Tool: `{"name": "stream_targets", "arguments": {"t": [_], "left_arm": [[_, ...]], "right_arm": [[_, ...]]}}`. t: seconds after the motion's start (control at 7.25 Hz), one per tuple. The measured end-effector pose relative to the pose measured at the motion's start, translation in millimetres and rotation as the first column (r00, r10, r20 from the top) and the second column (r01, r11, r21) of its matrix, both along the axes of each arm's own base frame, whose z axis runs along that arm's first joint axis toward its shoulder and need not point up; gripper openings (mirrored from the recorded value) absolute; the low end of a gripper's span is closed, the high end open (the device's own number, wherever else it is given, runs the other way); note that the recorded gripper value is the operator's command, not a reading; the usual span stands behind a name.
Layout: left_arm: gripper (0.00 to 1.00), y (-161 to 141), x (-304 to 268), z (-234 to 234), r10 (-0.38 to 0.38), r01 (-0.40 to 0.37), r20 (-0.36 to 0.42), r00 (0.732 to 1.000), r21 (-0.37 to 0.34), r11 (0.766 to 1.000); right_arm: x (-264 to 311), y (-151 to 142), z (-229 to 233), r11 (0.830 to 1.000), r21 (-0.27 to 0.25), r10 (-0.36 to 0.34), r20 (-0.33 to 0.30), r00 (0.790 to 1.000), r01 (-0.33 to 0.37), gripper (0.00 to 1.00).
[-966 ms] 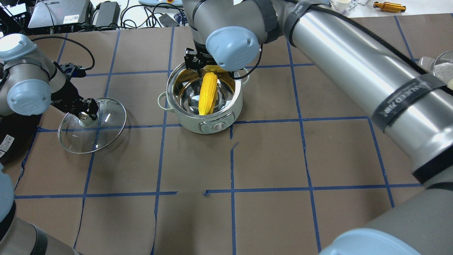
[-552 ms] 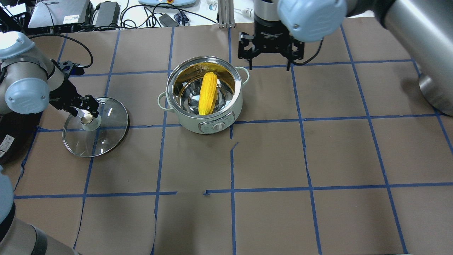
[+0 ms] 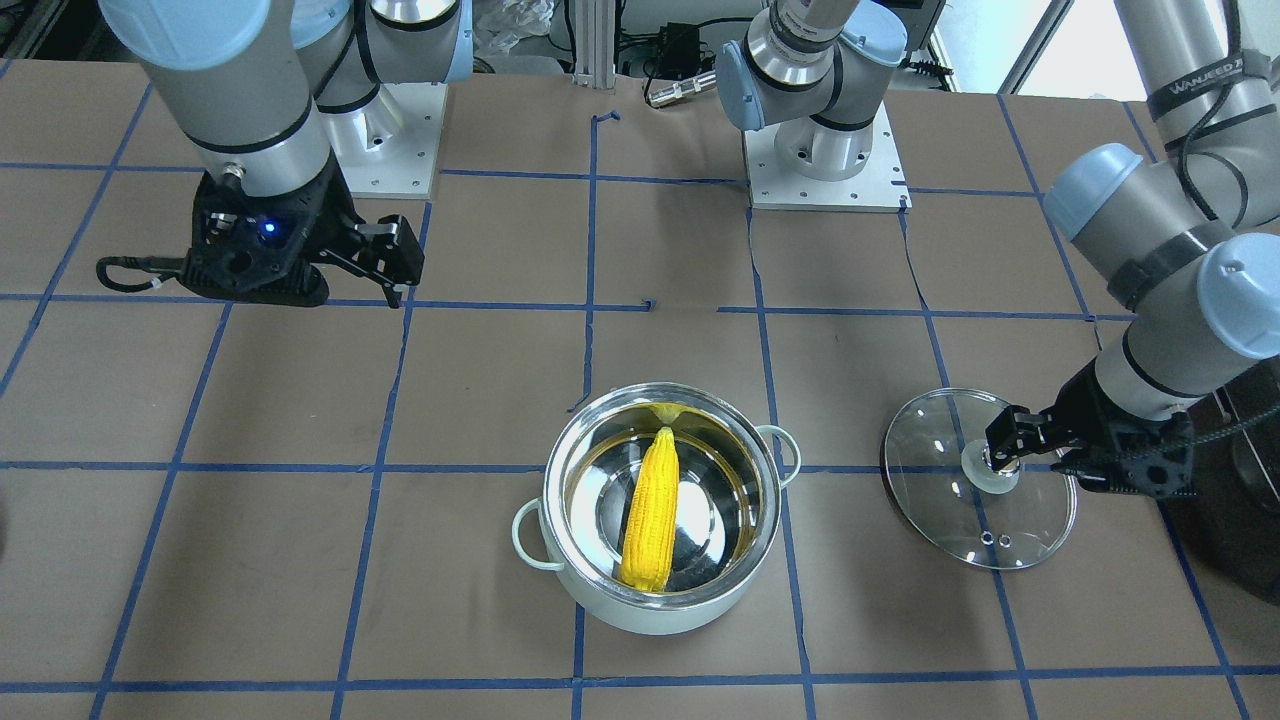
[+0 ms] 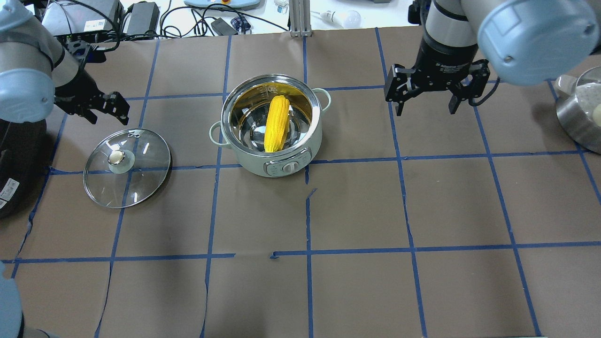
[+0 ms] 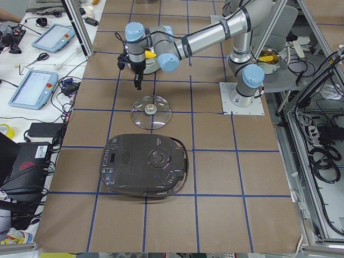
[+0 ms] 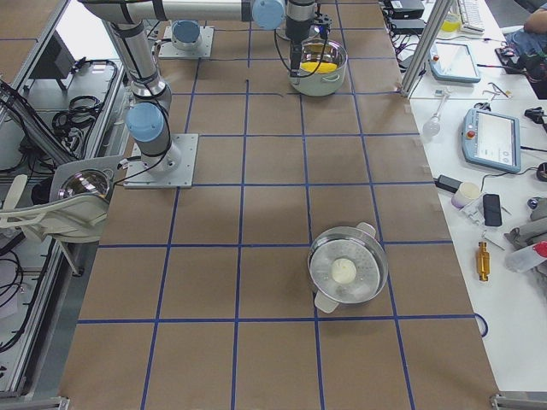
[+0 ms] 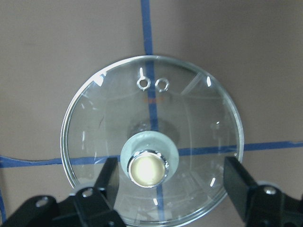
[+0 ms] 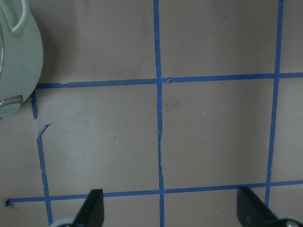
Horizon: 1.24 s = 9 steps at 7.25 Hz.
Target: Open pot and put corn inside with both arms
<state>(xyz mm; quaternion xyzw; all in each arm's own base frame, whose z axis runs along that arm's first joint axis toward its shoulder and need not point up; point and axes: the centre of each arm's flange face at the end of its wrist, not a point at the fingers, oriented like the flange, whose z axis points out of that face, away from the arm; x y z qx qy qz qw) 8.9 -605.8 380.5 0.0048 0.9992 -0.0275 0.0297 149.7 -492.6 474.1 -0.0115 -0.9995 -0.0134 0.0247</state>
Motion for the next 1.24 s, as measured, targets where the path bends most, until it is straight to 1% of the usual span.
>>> {"name": "stream_targets", "arguments": {"t": [0.14,0.28,0.41,0.55,0.69,0.97,1.24], "left_arm": [[0.87,5,-54,37,0.024,-0.024,-0.004,1.000,-0.019,1.000],[0.87,18,-102,68,0.014,-0.014,-0.012,1.000,-0.041,0.999],[0.88,38,-134,94,-0.006,0.005,-0.019,1.000,-0.055,0.998],[0.93,61,-149,115,-0.020,0.018,-0.034,0.999,-0.058,0.998],[0.93,79,-153,133,-0.027,0.024,-0.049,0.998,-0.066,0.998],[0.95,104,-153,154,-0.025,0.021,-0.062,0.998,-0.074,0.997],[0.95,124,-153,165,-0.022,0.019,-0.064,0.998,-0.049,0.999]], "right_arm": [[-10,3,7,0.999,-0.014,0.032,0.002,0.999,-0.032,1.00],[-21,4,13,0.998,-0.023,0.058,0.002,0.998,-0.058,1.00],[-27,7,19,0.997,-0.031,0.067,0.002,0.998,-0.066,1.00],[-29,10,23,0.997,-0.032,0.068,0.002,0.998,-0.068,1.00],[-30,12,25,0.997,-0.026,0.067,0.003,0.998,-0.067,1.00],[-30,14,26,0.998,-0.017,0.066,0.004,0.998,-0.066,1.00],[-31,15,27,0.998,-0.013,0.065,0.004,0.998,-0.065,1.00]]}}
